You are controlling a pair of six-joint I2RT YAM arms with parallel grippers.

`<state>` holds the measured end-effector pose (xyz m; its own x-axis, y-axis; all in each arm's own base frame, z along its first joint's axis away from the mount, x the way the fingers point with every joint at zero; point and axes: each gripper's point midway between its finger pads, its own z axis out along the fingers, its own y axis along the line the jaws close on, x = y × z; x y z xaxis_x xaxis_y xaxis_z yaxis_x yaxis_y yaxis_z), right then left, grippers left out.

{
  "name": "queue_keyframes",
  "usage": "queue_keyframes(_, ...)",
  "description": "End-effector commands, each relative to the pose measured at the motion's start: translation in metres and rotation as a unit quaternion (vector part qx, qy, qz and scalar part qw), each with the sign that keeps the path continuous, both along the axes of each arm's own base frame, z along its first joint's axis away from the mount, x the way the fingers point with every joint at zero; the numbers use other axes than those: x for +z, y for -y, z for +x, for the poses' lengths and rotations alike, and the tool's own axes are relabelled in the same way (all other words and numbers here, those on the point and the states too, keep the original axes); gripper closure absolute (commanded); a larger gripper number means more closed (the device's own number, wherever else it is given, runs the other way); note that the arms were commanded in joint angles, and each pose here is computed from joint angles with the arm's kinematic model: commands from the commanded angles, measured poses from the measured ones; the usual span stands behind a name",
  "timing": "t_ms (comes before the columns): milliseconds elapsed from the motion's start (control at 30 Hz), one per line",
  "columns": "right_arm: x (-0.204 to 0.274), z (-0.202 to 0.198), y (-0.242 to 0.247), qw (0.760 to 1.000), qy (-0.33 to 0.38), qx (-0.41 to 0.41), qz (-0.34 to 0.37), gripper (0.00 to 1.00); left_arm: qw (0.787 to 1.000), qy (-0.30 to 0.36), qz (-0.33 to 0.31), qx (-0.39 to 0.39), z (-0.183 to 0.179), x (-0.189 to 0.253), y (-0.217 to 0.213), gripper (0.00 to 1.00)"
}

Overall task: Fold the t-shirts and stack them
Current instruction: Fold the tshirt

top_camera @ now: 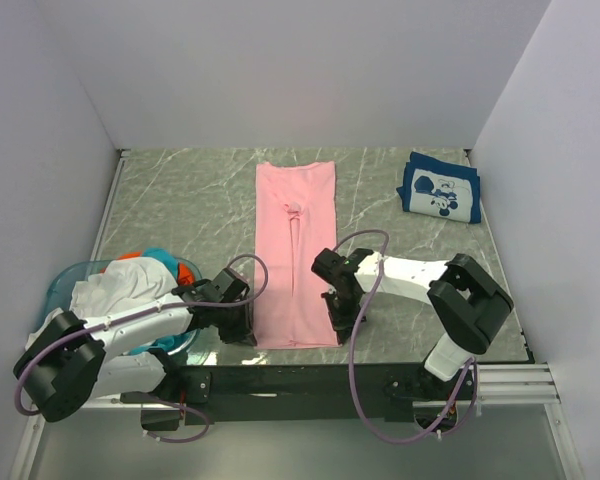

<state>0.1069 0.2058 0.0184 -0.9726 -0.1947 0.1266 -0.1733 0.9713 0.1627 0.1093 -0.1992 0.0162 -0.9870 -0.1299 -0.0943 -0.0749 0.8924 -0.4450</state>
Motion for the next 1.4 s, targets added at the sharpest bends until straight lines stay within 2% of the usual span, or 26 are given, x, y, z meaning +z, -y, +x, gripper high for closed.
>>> queue_keyframes(0,0.017,0.006,0.000,1.000,0.015,0.001,0.009,1.00,1.000,0.015,0.001,0.005,0.004,0.010,-0.001,1.00)
queue_keyframes(200,0.034,0.011,-0.004,1.000,0.025,-0.001,0.017,1.00,0.998,0.060,-0.018,0.015,0.018,0.038,0.003,1.00)
queue_keyframes(467,0.064,0.030,-0.006,0.998,0.061,-0.022,0.023,1.00,0.994,0.109,-0.001,0.018,0.042,0.066,0.005,1.00)
queue_keyframes(633,0.082,0.052,-0.004,0.995,0.087,-0.041,0.022,1.00,0.988,0.150,0.013,0.023,0.067,0.087,0.008,1.00)
queue_keyframes(867,0.101,0.088,-0.001,0.990,0.126,-0.061,0.025,1.00,0.985,0.171,0.013,0.027,0.096,0.106,0.015,1.00)
queue_keyframes(1000,0.107,0.111,0.000,0.987,0.141,-0.070,0.024,1.00,0.980,0.189,0.026,0.053,0.124,0.110,0.009,1.00)
queue_keyframes(1367,0.117,0.179,-0.008,0.980,0.174,-0.089,0.028,1.00,0.971,0.221,-0.020,0.092,0.196,0.123,0.020,1.00)
